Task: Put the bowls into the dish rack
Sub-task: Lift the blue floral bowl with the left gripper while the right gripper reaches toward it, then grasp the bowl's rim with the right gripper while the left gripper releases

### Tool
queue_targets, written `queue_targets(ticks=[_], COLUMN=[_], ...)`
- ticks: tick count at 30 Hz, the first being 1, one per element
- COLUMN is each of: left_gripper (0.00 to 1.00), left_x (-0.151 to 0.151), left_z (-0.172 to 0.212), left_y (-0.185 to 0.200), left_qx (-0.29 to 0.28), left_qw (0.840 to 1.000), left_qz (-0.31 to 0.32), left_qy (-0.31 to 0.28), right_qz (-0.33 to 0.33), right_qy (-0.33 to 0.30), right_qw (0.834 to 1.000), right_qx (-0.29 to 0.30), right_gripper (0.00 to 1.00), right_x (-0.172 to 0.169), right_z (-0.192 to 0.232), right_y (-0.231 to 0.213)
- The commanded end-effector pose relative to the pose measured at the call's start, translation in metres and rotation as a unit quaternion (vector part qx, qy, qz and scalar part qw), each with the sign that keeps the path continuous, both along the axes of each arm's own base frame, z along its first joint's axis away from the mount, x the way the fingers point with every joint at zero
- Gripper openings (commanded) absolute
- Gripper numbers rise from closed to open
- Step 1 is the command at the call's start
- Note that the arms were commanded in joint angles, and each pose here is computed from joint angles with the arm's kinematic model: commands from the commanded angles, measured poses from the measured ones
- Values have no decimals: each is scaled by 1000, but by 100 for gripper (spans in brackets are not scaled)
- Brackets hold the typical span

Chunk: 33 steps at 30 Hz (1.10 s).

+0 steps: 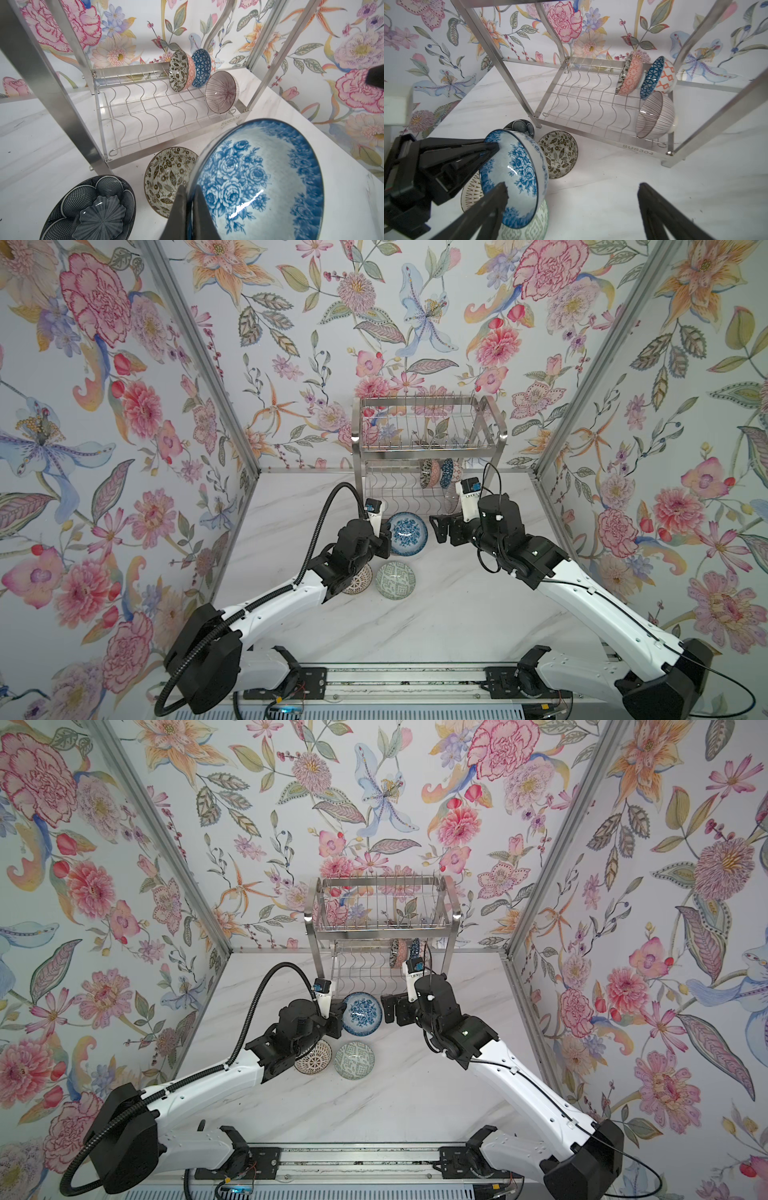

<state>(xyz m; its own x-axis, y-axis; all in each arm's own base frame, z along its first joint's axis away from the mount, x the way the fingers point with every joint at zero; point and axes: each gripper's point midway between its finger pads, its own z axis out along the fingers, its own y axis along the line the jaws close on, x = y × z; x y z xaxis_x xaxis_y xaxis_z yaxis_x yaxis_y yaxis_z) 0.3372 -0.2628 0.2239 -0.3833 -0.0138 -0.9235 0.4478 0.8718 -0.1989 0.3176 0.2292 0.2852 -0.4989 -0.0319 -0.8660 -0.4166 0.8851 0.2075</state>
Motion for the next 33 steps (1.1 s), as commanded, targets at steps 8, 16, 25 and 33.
queue_targets(ticks=[8,16,25,33], left_gripper=[0,0,0,18], left_x=[20,21,25,29], left_z=[35,43,55,61], left_y=[-8,-8,-13,-5], left_qx=[-93,-102,-101,-64], left_qw=[994,993,992,995], left_qz=[26,28,22,23], left_qy=[-47,-57,-71,-66], right_qz=[-1,-23,-23,-32], right_qy=[34,47,55,43], right_qw=[996,995,995,996], right_qx=[80,88,86,75], right_gripper=[91,64,25,0], right_x=[24,40,49,58], right_z=[-30,-48,-51,-38], right_y=[47,54,58,47])
